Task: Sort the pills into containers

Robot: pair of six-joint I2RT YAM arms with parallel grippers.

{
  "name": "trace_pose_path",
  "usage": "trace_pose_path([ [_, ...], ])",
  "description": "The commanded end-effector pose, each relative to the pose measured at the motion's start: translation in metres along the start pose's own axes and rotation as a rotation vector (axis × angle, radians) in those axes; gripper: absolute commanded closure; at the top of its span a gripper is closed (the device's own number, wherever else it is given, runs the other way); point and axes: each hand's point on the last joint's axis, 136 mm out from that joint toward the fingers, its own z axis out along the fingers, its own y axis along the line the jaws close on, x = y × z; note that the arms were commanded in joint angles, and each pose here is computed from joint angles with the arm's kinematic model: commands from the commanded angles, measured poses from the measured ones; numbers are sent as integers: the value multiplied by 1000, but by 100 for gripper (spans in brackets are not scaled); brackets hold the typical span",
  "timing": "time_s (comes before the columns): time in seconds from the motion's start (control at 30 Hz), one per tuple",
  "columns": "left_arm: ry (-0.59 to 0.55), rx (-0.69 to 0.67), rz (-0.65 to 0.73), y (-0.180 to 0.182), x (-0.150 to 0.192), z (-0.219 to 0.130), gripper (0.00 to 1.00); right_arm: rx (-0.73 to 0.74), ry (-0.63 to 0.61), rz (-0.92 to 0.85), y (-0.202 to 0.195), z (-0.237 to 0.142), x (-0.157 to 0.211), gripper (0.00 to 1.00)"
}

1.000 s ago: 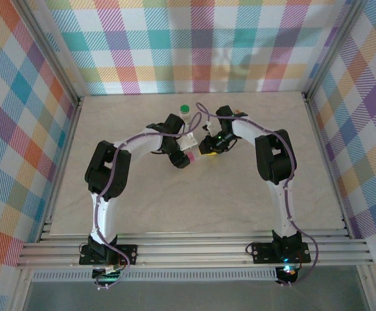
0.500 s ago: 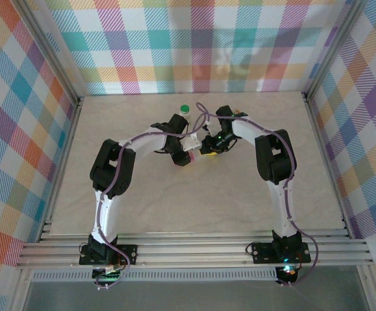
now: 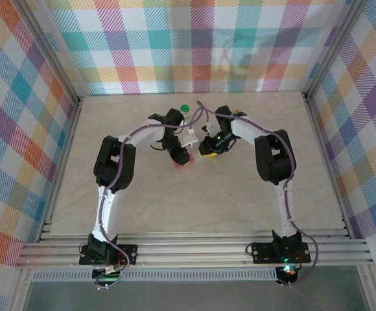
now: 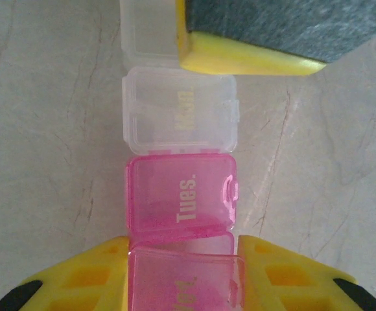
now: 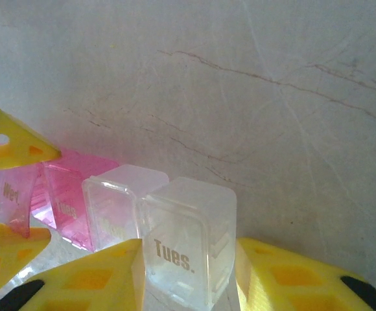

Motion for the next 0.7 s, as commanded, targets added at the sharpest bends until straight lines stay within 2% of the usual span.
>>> trace_pose_path([
  [0.0, 16, 153, -103, -21, 6, -7, 68, 169, 74, 25, -38, 15, 19, 62],
  [0.1, 7, 128, -159, -10, 5, -6, 63, 178, 73, 25, -39, 14, 19, 62],
  [0.2, -46, 115, -208, -1, -4, -14, 54, 177, 79, 21, -39, 14, 21, 62],
  [0.3, -98, 82, -229, 10, -11, -26, 50, 172, 84, 14, -37, 14, 22, 62],
  [0.67, -138, -58, -265, 43, -16, -39, 47, 176, 102, -7, -36, 13, 25, 63],
])
